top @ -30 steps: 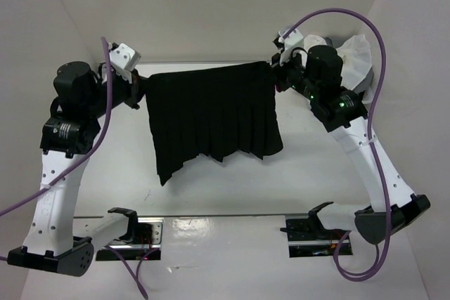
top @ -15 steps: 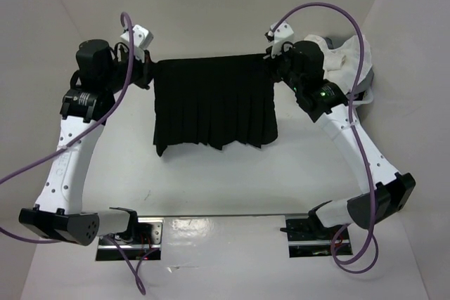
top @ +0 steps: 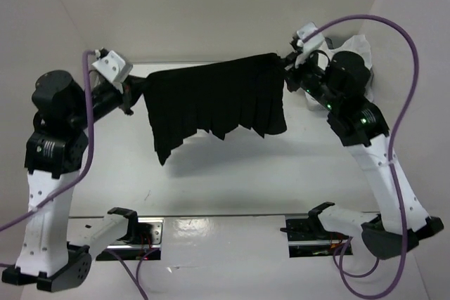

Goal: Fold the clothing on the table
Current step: Flatten the skirt out

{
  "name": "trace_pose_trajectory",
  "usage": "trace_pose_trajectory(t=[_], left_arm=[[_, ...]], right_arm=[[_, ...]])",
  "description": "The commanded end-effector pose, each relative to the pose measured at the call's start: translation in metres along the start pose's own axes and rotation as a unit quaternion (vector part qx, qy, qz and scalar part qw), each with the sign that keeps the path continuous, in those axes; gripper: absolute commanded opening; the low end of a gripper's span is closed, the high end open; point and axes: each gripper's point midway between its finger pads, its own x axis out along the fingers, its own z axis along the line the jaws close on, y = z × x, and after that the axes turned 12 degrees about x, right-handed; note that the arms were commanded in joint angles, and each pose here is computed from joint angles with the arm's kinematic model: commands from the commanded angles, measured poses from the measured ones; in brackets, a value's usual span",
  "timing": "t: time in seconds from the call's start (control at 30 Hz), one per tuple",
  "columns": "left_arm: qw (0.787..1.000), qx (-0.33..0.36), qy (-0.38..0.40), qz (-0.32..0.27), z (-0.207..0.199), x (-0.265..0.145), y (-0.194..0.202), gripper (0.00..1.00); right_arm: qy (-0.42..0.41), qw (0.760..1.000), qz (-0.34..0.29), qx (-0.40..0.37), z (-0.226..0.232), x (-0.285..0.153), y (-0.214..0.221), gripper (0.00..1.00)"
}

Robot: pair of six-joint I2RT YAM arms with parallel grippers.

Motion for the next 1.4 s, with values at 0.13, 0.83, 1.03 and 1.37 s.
trace_pose_trajectory(t=[0.13,0.83,1.03,1.37], left_arm=[[0.998,0.057,0.025,0.012,-0.040,-0.059,0.011,0.04],[0.971,-0.038,0.134,0.194,-0.043,0.062,0.218,0.08],[0.962,-0.061,0.128,0.231,-0.010,0.098,0.277,0.12],[0.955,-0.081,0.102,0.267,0.044,0.145,0.343,0.55]], right_arm=[[-0.039,0.998,0.014,-0.047,0.008,-0.078,0.002,0.00],[-0.029,0.976,0.216,-0.020,-0.023,0.022,0.199,0.00],[-0.013,0.969,0.247,-0.005,-0.057,0.072,0.238,0.00],[0.035,0.959,0.282,0.003,-0.097,0.140,0.288,0.24]])
